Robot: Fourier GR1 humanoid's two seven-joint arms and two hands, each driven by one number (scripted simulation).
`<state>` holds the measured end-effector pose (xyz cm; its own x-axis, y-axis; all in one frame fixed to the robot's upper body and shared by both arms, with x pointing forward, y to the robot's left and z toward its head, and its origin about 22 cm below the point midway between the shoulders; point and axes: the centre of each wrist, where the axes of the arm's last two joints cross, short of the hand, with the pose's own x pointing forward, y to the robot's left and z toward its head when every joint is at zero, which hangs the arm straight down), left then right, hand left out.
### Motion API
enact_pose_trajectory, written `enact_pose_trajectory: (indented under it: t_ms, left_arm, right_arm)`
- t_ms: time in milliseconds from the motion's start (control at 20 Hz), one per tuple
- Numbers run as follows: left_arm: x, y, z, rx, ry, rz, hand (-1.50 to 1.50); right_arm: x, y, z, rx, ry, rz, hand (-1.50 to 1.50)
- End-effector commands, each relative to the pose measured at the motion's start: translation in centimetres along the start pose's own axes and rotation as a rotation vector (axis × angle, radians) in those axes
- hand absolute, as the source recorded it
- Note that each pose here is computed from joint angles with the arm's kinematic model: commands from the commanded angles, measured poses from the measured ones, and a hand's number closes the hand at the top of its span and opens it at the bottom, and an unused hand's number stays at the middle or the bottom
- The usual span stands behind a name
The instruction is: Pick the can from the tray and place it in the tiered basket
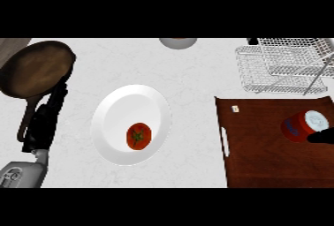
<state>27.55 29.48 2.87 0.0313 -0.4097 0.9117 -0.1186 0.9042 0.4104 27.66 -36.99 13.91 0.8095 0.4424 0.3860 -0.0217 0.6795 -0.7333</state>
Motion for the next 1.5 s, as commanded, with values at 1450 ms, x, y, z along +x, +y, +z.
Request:
enact_pose_trajectory:
  t_ms: [1450]
  left_arm:
    - [0.3,0.3,-0.2,0.004,0.006,0.008,0.00]
  right_arm:
    - [0.0,7.9,-5.4,0.110,0.137,0.002,-1.50]
